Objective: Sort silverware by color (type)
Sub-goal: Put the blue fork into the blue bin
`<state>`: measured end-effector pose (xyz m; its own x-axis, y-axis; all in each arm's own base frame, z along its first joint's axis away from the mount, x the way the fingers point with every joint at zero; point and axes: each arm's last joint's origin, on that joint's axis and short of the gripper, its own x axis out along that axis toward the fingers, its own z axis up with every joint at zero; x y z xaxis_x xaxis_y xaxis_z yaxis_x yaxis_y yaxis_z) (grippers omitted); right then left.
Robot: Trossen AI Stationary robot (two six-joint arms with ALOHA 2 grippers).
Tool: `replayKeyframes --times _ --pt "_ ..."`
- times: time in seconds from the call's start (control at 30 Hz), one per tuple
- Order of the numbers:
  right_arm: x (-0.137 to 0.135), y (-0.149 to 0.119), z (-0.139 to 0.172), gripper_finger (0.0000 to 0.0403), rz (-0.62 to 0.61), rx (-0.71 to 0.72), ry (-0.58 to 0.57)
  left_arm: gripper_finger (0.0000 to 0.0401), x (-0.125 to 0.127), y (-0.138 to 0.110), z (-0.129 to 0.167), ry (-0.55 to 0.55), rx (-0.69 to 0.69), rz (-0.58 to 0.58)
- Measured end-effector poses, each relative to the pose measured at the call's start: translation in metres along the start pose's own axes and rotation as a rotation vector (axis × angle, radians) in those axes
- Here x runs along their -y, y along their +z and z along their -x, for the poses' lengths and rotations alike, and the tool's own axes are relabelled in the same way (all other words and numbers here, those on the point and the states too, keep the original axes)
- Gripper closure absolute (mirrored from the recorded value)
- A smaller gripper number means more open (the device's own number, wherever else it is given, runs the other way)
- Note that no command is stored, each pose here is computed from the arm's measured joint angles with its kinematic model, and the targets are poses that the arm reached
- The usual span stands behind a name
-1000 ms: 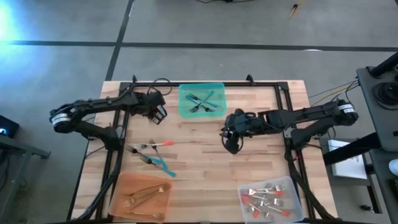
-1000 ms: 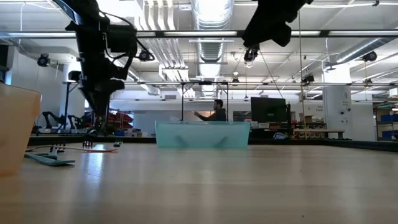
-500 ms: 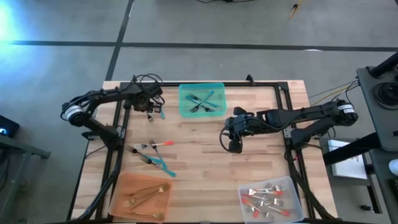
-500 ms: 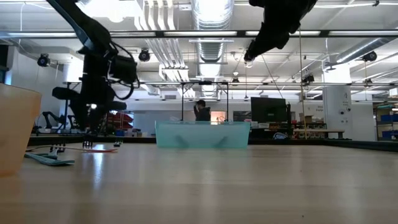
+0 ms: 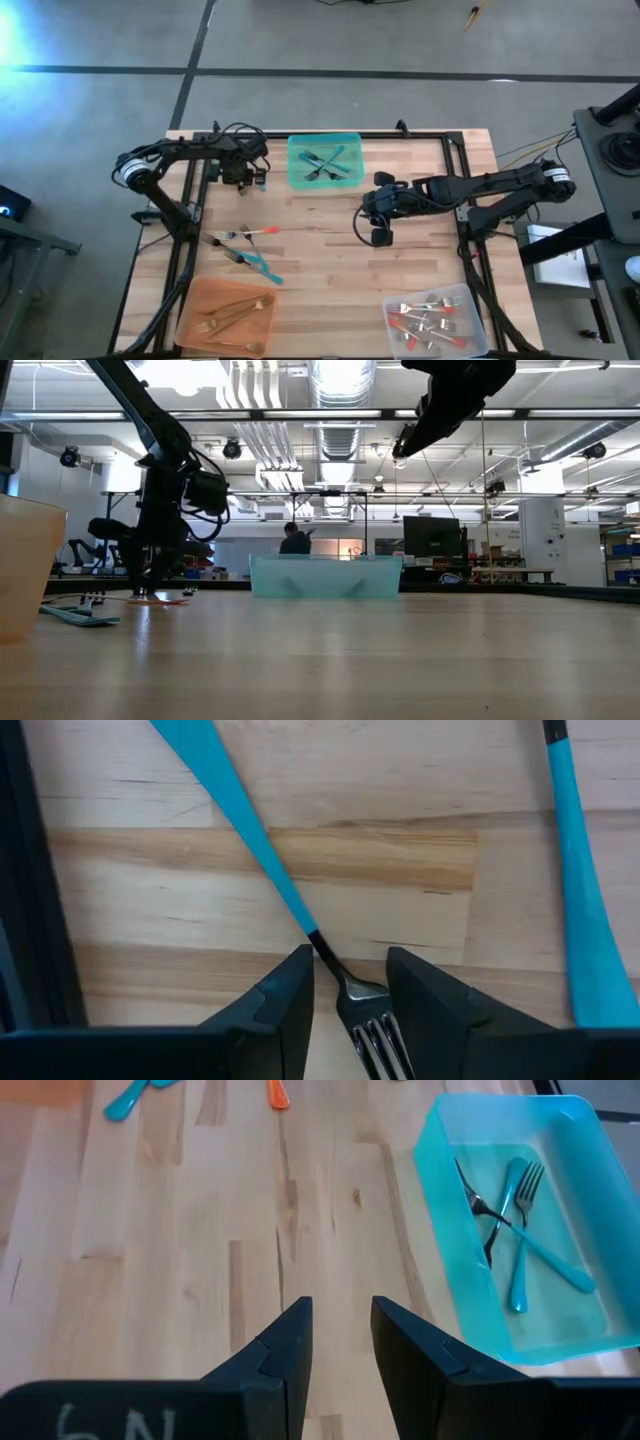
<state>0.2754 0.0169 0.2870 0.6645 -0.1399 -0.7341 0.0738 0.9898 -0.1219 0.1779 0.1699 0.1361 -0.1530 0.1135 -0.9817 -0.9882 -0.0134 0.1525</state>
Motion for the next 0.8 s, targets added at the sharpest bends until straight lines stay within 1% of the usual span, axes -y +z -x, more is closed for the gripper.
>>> replayKeyframes --times 0.1,0.17,0.27,0.37,0.5,0.6,0.8 --pt "0.0 -0.0001 0.0 0.0307 0.005 -0.001 0.0 0.029 -0.0018 0.0011 0.0018 -0.001 0.019 0.009" --pt "0.0 -0.0001 0.0 0.0307 0.002 -0.001 0.0 0.0302 -0.0023 0.0017 0.0021 -0.006 0.02 0.012" --pt "0.0 -0.0004 0.0 0.0307 0.003 -0.005 0.0 0.0331 -0.0018 0.0016 0.0014 -0.017 0.011 0.009" --pt "0.0001 -0.0015 0.0 0.0307 0.005 -0.015 -0.001 0.0363 -0.0002 0.0014 -0.0011 -0.039 -0.029 0.007" --pt "0.0001 -0.0036 0.0001 0.0307 0.009 -0.037 -0.001 0.0392 0.0013 0.001 -0.0043 -0.049 -0.056 0.002" --pt "0.0002 -0.0053 0.0001 0.0307 0.012 -0.054 -0.002 0.0399 0.002 0.0009 -0.0059 -0.047 -0.064 -0.013" --pt "0.0003 -0.0068 0.0001 0.0307 0.015 -0.068 -0.002 0.04 0.0014 0.0005 -0.0047 -0.049 -0.065 -0.071"
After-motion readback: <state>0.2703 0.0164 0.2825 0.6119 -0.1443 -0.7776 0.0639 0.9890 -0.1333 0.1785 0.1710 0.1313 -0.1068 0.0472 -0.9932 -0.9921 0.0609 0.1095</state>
